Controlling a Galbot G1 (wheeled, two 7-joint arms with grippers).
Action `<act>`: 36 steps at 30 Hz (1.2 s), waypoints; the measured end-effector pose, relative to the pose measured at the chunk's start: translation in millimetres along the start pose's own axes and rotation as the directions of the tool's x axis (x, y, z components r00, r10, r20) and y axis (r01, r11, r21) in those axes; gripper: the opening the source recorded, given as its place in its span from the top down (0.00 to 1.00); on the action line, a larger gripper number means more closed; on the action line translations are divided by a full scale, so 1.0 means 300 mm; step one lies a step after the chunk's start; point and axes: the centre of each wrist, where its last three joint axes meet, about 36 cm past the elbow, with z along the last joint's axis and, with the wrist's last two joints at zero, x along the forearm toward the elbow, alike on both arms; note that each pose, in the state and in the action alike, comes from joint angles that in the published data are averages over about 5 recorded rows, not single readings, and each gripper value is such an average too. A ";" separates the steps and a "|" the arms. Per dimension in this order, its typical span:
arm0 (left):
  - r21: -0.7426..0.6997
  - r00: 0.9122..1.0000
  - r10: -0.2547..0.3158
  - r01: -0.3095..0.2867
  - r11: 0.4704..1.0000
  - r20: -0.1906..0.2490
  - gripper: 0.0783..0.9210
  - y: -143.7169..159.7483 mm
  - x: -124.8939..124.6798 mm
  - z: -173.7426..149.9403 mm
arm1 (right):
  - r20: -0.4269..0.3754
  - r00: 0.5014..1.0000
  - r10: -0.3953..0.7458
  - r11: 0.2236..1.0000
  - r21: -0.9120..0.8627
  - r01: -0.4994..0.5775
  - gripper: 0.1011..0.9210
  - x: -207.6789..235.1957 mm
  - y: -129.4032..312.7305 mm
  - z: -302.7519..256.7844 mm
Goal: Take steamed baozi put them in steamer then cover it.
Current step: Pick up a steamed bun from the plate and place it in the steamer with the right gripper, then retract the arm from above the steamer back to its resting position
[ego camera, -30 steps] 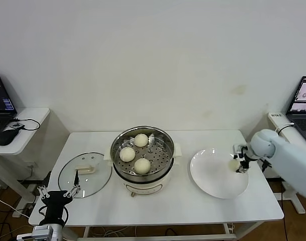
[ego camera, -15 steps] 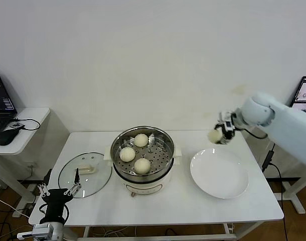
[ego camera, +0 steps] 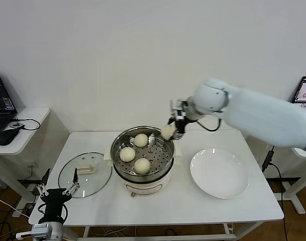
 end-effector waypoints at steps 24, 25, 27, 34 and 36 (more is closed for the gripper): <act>0.013 1.000 -0.003 0.003 1.000 0.002 0.12 -0.014 0.003 0.001 | -0.077 0.996 -0.039 0.999 -0.040 0.036 0.30 -0.325 0.057 -0.028; 0.013 1.000 -0.003 0.003 1.000 0.002 0.12 -0.013 0.003 0.001 | -0.076 0.996 -0.036 0.999 -0.041 0.033 0.27 -0.324 0.056 -0.027; 0.013 1.000 -0.004 0.004 1.000 0.003 0.12 -0.013 0.002 0.000 | -0.073 0.997 -0.028 0.999 -0.043 0.025 0.22 -0.320 0.054 -0.025; 0.011 1.000 -0.006 0.006 1.000 0.001 0.12 -0.010 0.000 0.004 | -0.029 0.999 0.028 0.998 -0.062 -0.030 0.12 -0.260 0.041 0.002; 0.012 1.000 -0.009 0.009 1.000 0.000 0.12 -0.010 -0.003 0.007 | -0.003 0.998 0.055 0.995 -0.078 -0.055 0.12 -0.234 0.044 0.021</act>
